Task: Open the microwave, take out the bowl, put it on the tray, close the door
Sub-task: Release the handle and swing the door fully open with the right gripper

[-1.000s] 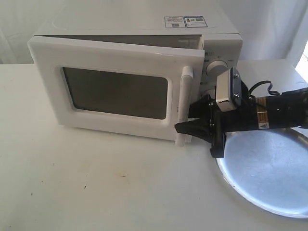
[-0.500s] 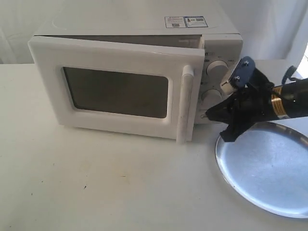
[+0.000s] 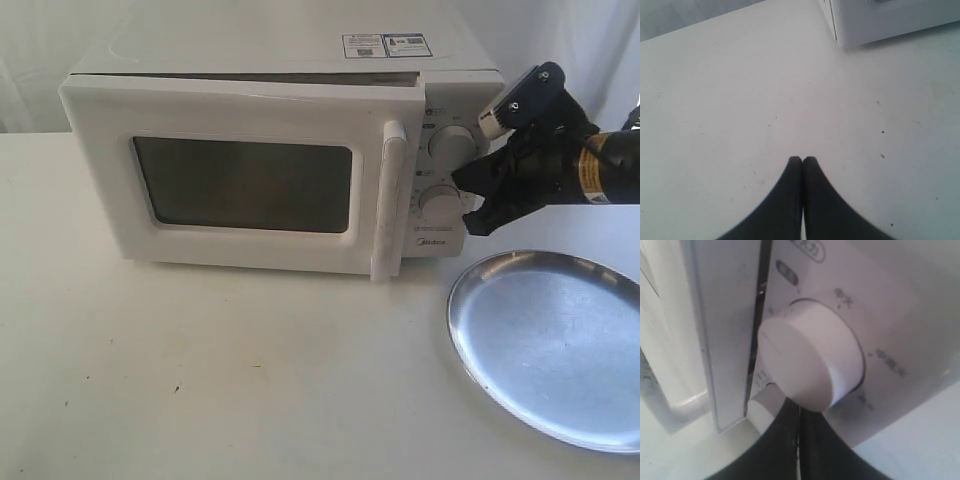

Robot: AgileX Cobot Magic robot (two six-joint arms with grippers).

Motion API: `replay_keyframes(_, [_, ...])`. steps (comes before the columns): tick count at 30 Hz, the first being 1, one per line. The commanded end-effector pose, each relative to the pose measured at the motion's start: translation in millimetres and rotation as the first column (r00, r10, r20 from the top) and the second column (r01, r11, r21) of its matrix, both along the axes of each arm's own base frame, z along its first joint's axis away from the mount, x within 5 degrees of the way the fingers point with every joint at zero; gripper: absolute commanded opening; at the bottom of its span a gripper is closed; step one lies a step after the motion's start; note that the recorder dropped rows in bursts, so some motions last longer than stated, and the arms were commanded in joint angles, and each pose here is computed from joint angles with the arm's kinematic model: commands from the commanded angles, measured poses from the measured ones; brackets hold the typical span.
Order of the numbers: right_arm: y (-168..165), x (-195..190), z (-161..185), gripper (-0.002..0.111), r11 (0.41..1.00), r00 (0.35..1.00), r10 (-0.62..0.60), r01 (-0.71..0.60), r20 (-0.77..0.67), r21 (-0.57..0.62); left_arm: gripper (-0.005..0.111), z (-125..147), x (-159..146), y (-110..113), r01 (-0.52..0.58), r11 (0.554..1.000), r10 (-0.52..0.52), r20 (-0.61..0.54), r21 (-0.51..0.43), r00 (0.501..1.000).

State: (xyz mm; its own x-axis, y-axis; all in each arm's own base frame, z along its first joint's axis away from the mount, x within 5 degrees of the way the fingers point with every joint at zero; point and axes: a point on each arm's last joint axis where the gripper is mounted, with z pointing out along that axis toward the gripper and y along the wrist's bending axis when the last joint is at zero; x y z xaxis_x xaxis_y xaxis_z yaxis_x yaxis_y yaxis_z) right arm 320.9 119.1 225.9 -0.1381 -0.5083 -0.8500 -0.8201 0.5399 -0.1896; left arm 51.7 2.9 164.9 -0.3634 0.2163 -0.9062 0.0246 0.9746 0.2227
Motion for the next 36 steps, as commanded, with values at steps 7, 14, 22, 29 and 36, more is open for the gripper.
replay_keyframes(7, [20.7, -12.9, 31.7, 0.000, 0.945, 0.971, 0.210, -0.232, 0.114, 0.232, 0.000, 1.4, -0.1, -0.3, 0.002, 1.000, -0.002, 0.006, -0.008, 1.000])
replay_keyframes(14, [20.2, -38.6, 65.9, 0.000, 0.908, 0.963, 0.262, -0.268, 0.063, 0.321, 0.000, 1.2, -0.2, -0.3, 0.002, 1.000, -0.002, 0.004, -0.007, 1.000])
replay_keyframes(22, [6.5, -28.0, 78.7, 0.000, 0.967, 0.988, 0.032, -0.069, 0.153, 0.244, 0.000, 1.4, -0.1, -0.4, 0.002, 1.000, -0.002, 0.006, -0.009, 1.000])
replay_keyframes(29, [11.1, -12.2, 53.3, 0.000, 0.966, 0.991, 0.045, -0.075, 0.124, 0.247, 0.000, 1.4, -0.1, -0.4, 0.002, 1.000, -0.002, 0.006, -0.009, 1.000])
replay_keyframes(36, [22.5, -21.8, 49.5, 0.000, 0.912, 0.959, 0.238, -0.275, 0.152, 0.305, 0.000, 1.4, -0.1, -0.4, 0.002, 1.000, -0.002, 0.006, -0.009, 1.000])
